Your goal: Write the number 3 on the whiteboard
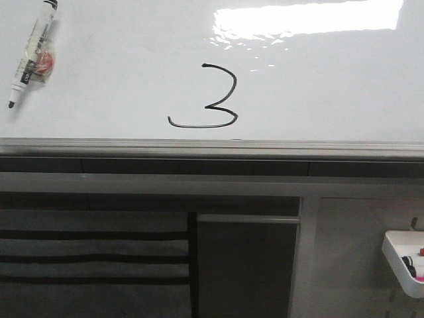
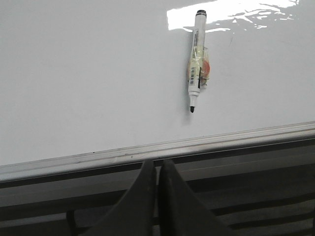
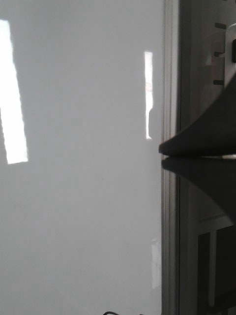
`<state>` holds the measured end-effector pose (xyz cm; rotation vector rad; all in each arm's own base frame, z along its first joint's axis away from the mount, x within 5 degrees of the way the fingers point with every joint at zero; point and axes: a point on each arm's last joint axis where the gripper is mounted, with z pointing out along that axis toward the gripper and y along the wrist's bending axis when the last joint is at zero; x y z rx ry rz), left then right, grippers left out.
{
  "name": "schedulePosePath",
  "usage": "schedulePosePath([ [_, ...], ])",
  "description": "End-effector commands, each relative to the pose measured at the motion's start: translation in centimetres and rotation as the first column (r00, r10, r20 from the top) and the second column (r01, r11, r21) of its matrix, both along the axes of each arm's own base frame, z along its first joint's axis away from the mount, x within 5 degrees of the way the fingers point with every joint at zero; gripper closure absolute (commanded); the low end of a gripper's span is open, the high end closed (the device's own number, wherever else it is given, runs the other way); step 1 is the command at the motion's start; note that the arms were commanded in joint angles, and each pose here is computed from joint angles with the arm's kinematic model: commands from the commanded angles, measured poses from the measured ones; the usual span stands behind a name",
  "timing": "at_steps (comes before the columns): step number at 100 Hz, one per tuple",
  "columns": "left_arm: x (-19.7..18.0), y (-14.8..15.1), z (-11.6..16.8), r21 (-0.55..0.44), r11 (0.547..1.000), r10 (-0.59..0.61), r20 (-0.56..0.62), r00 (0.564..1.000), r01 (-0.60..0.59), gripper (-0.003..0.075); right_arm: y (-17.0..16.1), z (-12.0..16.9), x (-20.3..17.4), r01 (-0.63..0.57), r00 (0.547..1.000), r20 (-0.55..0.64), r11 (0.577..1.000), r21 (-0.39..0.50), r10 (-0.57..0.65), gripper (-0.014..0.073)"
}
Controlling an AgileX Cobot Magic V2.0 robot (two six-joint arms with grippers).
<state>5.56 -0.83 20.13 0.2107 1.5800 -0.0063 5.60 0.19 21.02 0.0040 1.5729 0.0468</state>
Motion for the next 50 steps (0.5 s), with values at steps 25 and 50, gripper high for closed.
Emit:
schedulePosePath([
  [25, -0.25, 0.17, 0.84, -0.028, 1.000, 0.018, 0.108, 0.994, -0.015, 0.0738, -0.19, -0.41, -0.09, 0.025, 0.992, 0.122, 1.000, 0.002, -0.025, 0.0669],
  [50, -0.25, 0.17, 0.84, -0.028, 1.000, 0.018, 0.108, 0.994, -0.015, 0.0738, -0.18, -0.42, -0.09, 0.025, 0.992, 0.121, 1.000, 0.002, -0.025, 0.0669],
])
